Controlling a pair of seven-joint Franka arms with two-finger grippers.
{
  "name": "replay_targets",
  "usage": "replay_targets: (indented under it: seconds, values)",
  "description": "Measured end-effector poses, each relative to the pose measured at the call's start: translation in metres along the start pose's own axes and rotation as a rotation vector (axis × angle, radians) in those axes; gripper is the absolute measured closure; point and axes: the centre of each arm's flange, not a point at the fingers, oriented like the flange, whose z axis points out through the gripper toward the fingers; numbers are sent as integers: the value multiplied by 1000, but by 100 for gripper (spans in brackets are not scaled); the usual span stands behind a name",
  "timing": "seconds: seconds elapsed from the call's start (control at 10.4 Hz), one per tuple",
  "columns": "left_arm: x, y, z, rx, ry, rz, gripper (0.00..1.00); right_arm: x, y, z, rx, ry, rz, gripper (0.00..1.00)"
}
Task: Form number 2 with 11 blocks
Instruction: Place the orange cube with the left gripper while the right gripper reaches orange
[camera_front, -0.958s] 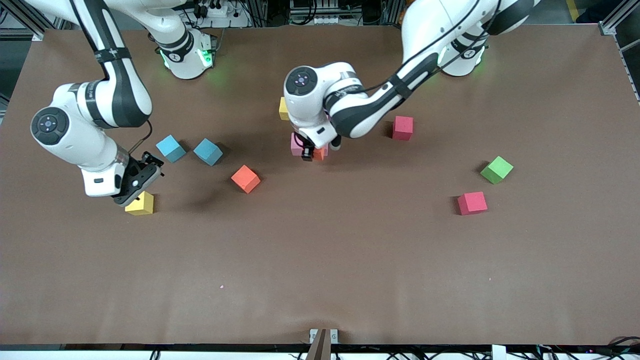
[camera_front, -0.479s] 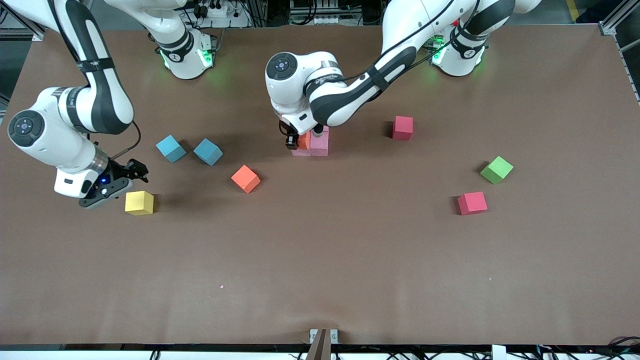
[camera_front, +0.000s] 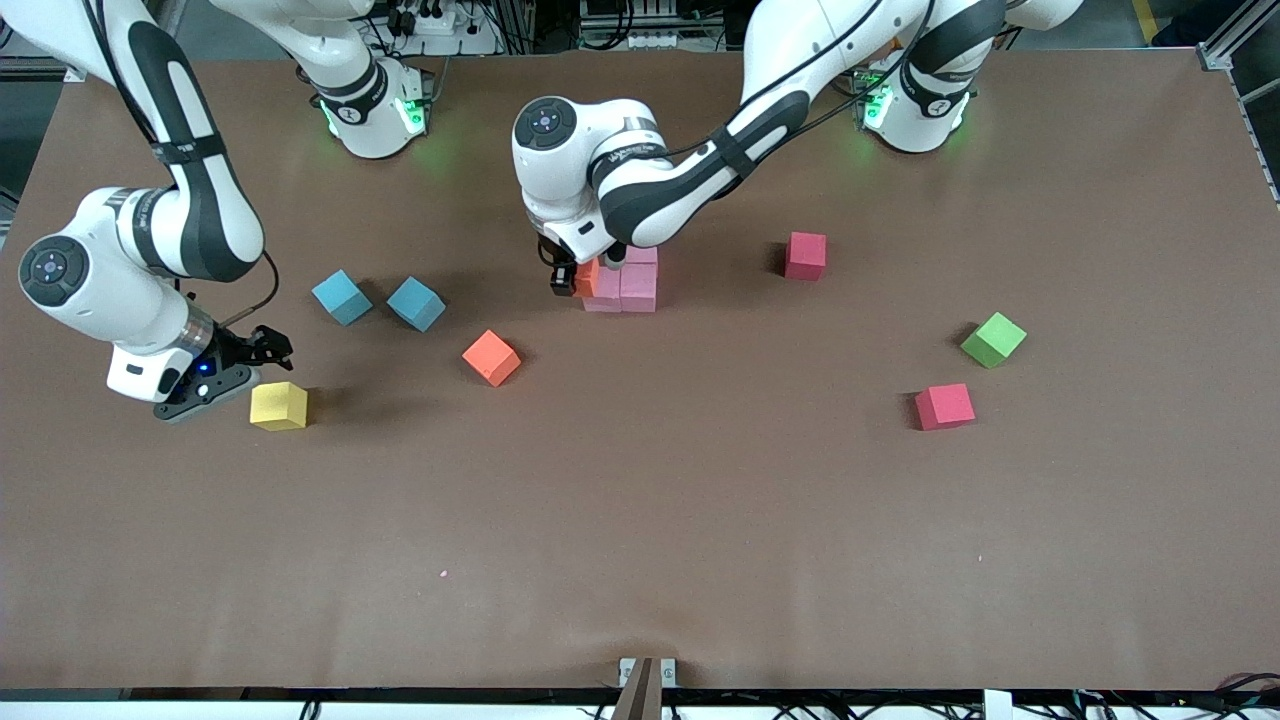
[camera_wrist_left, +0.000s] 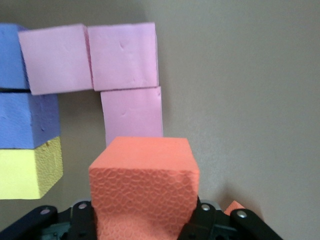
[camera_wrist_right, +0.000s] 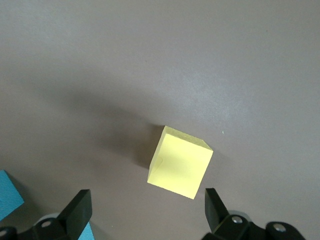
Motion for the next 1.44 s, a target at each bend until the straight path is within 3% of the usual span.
replay_targets:
  seconds: [0.58, 1.15, 1.44]
  values:
    - [-18, -8, 21, 2, -13, -1, 41, 7, -10, 6, 6, 1, -20, 0]
    - [-17, -8, 37, 14, -5, -4, 41, 35, -69, 14, 51, -18, -45, 0]
    - [-20, -12, 48, 16, -12, 1, 41, 50, -100, 16, 80, -7, 51, 0]
